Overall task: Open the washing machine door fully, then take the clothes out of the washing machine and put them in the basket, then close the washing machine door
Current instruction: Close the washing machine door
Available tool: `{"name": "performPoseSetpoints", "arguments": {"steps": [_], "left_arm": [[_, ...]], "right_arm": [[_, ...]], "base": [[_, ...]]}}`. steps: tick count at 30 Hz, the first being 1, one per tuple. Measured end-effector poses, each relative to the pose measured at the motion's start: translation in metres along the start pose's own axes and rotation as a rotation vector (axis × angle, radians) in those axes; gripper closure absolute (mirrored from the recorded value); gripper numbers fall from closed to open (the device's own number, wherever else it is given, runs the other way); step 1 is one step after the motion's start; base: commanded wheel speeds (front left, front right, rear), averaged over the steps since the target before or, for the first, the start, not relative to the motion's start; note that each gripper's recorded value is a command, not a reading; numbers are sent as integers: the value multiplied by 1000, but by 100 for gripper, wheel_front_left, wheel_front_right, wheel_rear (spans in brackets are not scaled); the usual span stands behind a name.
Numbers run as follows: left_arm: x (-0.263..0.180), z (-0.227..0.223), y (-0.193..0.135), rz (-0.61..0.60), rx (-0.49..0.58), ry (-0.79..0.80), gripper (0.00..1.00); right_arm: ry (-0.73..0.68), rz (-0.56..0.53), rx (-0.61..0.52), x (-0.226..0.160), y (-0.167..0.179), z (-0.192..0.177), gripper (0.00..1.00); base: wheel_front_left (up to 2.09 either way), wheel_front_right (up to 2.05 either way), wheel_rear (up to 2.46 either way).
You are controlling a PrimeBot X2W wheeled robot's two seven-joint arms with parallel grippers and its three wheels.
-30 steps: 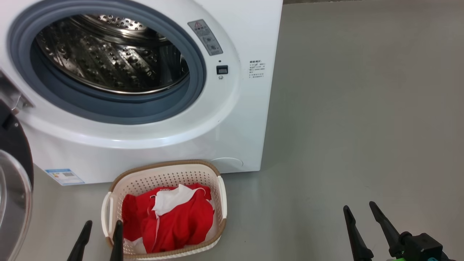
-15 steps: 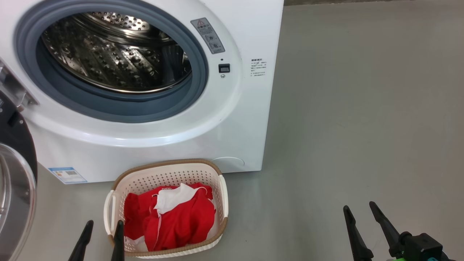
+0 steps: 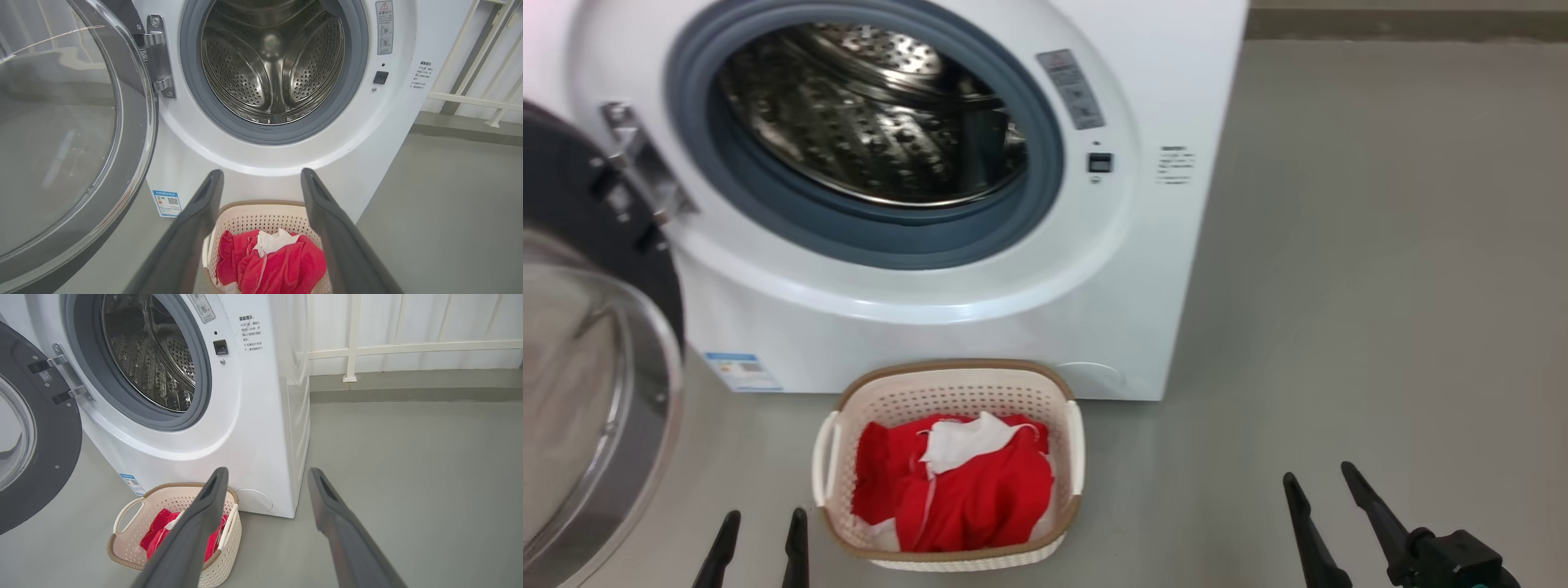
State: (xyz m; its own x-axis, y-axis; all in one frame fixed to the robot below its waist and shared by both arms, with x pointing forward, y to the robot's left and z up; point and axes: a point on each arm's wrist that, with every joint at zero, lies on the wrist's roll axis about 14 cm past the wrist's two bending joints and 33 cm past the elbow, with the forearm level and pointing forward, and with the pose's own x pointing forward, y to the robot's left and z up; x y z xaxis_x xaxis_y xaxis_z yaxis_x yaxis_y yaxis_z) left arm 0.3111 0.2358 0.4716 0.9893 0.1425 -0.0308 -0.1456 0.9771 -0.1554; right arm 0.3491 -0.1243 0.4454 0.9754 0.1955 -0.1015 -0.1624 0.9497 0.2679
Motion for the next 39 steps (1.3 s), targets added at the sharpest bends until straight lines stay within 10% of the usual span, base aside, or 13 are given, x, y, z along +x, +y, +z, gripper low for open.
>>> {"name": "performPoseSetpoints", "arguments": {"steps": [26,39], "left_arm": [[-113,-2,88,442,-138,-39,0],[-121,5,94,494,-159,-65,0]], "right_arm": [[110,492,-72,36,147,-32,0],[129,548,-73,39,163,-38,0]], "base": [[0,0,0],[0,0,0]]}}
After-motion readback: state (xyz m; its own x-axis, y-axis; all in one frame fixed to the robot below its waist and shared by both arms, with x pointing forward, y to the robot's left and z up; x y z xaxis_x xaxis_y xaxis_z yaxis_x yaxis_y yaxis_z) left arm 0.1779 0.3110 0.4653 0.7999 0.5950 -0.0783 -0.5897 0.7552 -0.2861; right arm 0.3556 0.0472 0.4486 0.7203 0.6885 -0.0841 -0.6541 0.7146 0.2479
